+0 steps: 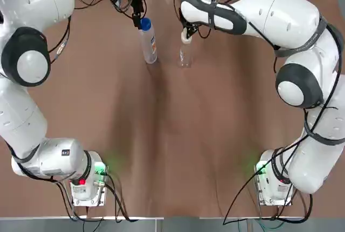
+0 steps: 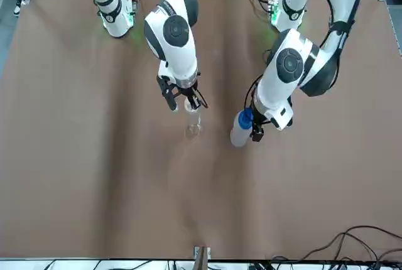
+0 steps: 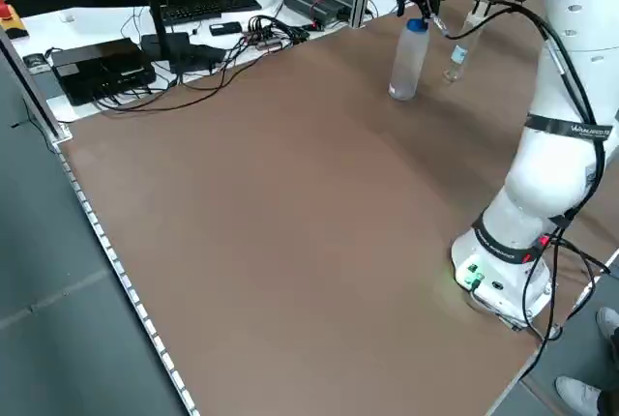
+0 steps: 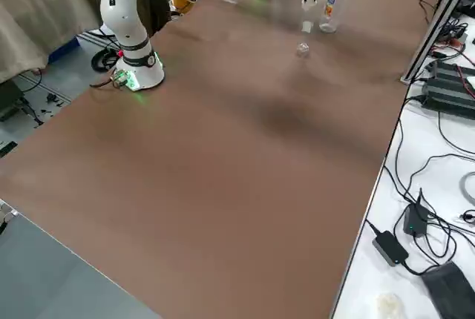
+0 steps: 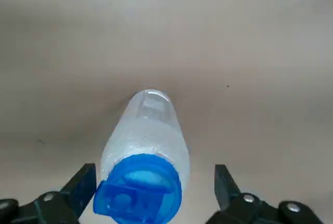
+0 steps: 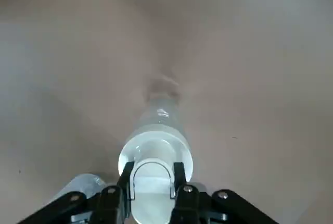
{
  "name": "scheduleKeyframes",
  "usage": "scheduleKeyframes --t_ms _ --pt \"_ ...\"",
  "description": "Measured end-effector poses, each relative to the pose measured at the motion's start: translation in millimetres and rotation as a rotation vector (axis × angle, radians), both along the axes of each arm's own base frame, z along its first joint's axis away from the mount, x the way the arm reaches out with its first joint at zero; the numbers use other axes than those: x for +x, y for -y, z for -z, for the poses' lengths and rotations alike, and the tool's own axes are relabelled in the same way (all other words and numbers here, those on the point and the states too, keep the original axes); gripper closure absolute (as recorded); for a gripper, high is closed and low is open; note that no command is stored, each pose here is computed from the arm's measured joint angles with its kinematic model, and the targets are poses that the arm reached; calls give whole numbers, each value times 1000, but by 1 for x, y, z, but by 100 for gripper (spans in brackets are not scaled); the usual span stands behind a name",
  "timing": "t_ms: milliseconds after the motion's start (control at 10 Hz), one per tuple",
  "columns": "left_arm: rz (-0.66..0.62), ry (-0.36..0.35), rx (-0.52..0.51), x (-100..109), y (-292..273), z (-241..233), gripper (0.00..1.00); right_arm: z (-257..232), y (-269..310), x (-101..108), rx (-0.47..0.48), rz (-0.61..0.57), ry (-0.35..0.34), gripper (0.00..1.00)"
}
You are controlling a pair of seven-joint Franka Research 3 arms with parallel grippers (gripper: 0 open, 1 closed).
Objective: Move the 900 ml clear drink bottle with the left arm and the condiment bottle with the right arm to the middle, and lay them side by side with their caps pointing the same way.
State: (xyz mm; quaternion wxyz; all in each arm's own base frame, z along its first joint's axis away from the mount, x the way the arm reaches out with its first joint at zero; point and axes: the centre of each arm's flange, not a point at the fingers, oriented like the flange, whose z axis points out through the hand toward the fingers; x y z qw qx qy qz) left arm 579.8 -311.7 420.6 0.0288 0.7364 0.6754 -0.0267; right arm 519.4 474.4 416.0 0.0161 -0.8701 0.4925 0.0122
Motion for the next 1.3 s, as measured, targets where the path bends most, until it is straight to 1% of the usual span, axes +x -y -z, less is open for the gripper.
scheduleKeyframes --t_ms 200,400,700,1100,1300 --pt "84 -4 12 5 -8 -8 0 8 6 6 -12 28 -6 67" --pt "245 -10 25 4 -11 -14 0 11 7 8 -16 60 -9 67" --pt "587 29 45 0 -10 -29 0 11 7 8 -15 83 -11 67" --pt "1040 48 48 -1 -10 -27 0 13 6 6 -21 95 -18 67" --pt "1193 64 47 0 -11 -29 0 13 6 6 -21 96 -18 67"
